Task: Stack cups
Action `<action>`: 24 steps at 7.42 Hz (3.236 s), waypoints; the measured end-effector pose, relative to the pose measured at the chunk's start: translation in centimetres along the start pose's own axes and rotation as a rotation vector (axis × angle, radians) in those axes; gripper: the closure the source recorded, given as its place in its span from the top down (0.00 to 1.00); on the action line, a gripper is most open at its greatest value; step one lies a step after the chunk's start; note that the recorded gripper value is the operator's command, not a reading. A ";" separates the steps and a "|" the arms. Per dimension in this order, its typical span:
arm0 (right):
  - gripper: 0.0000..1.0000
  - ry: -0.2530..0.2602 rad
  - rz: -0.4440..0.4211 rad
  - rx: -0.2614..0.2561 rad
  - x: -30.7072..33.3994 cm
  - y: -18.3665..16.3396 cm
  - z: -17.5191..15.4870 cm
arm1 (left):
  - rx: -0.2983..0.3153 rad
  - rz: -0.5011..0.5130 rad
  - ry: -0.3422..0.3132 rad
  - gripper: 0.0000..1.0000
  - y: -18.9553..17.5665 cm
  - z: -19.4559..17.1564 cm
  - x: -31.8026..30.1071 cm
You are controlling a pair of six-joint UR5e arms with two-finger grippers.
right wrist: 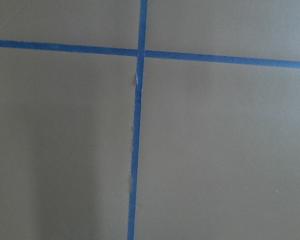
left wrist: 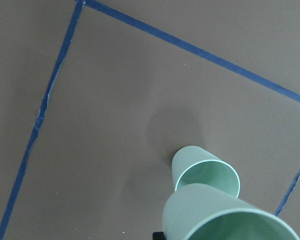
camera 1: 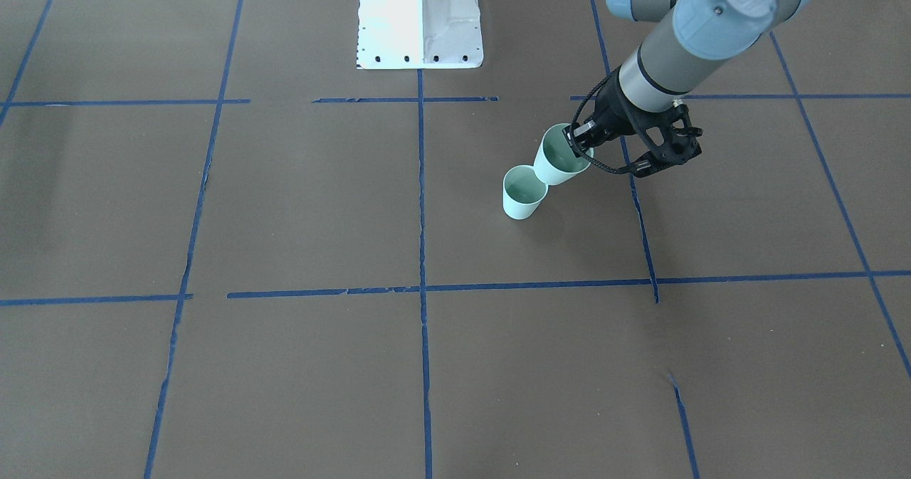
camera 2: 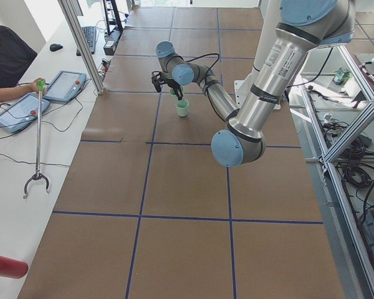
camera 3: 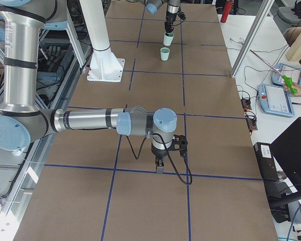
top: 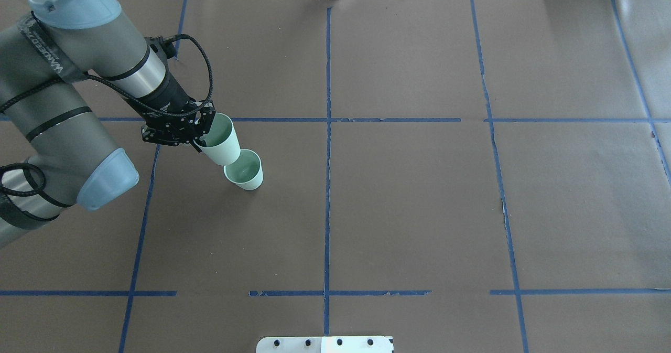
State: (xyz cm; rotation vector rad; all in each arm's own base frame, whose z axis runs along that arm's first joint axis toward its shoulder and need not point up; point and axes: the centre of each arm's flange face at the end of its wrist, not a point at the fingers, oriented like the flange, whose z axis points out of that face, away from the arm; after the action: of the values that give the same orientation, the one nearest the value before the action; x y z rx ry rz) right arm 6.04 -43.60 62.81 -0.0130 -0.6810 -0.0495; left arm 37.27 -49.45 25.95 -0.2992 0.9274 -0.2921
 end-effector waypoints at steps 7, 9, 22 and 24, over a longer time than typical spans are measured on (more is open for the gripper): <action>1.00 0.000 -0.001 0.001 0.0 0.0 0.0 | -0.025 0.017 -0.001 0.99 0.7 3.4 1.3; 1.00 0.000 -0.001 0.001 0.0 0.0 0.0 | -0.020 0.038 0.017 1.00 0.5 3.6 1.1; 1.00 0.000 0.000 0.000 0.0 0.0 0.0 | 0.171 0.573 -0.195 1.00 -17.9 -17.8 -44.8; 1.00 0.000 -0.001 0.001 0.0 0.0 0.0 | 0.131 0.539 -0.197 1.00 -18.0 -15.9 -50.3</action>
State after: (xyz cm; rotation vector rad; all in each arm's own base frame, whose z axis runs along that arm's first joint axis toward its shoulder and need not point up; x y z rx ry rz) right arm 6.04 -43.61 62.79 -0.0117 -0.6810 -0.0500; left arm -6.33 -49.33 60.70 0.0483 0.7572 0.1713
